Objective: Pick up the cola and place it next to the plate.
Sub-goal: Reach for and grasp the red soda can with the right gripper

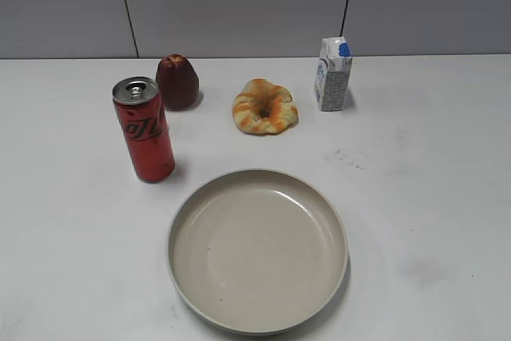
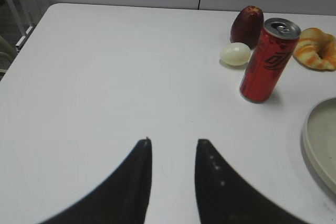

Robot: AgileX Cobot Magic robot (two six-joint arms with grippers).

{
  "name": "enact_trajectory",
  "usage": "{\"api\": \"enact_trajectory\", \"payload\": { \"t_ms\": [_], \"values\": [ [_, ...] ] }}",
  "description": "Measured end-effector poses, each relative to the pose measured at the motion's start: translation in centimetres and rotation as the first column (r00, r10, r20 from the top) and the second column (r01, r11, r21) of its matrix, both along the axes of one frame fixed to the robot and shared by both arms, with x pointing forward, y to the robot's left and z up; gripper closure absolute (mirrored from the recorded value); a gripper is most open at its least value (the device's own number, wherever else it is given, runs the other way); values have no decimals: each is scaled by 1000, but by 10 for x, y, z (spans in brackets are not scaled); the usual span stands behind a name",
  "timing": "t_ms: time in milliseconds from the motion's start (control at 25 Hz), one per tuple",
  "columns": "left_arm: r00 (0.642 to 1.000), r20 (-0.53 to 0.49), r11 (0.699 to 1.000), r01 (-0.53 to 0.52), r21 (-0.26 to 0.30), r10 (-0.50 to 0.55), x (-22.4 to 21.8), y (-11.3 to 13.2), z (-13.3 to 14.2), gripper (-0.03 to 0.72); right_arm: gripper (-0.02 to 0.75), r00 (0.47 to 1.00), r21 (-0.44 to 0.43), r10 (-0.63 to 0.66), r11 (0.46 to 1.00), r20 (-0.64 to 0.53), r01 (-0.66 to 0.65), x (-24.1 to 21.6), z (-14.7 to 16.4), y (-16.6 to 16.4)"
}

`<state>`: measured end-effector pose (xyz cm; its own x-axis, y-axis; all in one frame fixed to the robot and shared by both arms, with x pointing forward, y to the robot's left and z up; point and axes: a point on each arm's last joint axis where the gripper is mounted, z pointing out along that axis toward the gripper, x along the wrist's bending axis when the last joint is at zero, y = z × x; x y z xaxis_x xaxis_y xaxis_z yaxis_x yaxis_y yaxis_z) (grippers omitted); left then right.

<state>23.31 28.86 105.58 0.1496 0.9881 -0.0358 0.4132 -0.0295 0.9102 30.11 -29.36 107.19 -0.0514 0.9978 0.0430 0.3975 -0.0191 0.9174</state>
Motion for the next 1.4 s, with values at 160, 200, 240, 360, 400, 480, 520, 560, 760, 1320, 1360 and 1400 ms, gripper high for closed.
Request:
{"api": "enact_trajectory", "payload": {
  "t_ms": [160, 200, 240, 360, 400, 480, 520, 560, 760, 1320, 1360, 1400],
  "values": [
    [1000, 0, 1000, 0, 0, 0, 0, 0, 0, 461, 174, 990, 53, 55, 997, -129, -48, 45, -8, 8],
    [1000, 0, 1000, 0, 0, 0, 0, 0, 0, 461, 174, 984, 76, 70, 995, -165, -59, 55, -11, 11],
    [1000, 0, 1000, 0, 0, 0, 0, 0, 0, 461, 174, 974, 103, 91, 992, -207, -70, 67, -13, 14],
    [1000, 0, 1000, 0, 0, 0, 0, 0, 0, 461, 174, 940, 183, 154, 978, -305, -101, 101, -16, 22],
    [1000, 0, 1000, 0, 0, 0, 0, 0, 0, 461, 174, 923, 210, 182, 971, -339, -114, 113, -16, 26],
    [1000, 0, 1000, 0, 0, 0, 0, 0, 0, 461, 174, 883, 265, 239, 954, -404, -138, 135, -17, 32],
    [1000, 0, 1000, 0, 0, 0, 0, 0, 0, 461, 174, 857, 300, 271, 943, -439, -144, 149, -17, 36],
    [1000, 0, 1000, 0, 0, 0, 0, 0, 0, 461, 174, 835, 318, 298, 935, -463, -157, 159, -16, 40],
    [1000, 0, 1000, 0, 0, 0, 0, 0, 0, 461, 174, 720, 335, 460, 885, -520, -323, 203, -10, 86],
    [1000, 0, 1000, 0, 0, 0, 0, 0, 0, 461, 159, 575, 27, 658, 669, -487, -743, 241, 6, 307],
    [1000, 0, 1000, 0, 0, 0, 0, 0, 0, 461, 141, 571, 24, 666, 661, -481, -750, 243, 6, 319],
    [1000, 0, 1000, 0, 0, 0, 0, 0, 0, 461, 121, 565, 20, 677, 649, -473, -761, 244, 7, 330]
  ]
}}
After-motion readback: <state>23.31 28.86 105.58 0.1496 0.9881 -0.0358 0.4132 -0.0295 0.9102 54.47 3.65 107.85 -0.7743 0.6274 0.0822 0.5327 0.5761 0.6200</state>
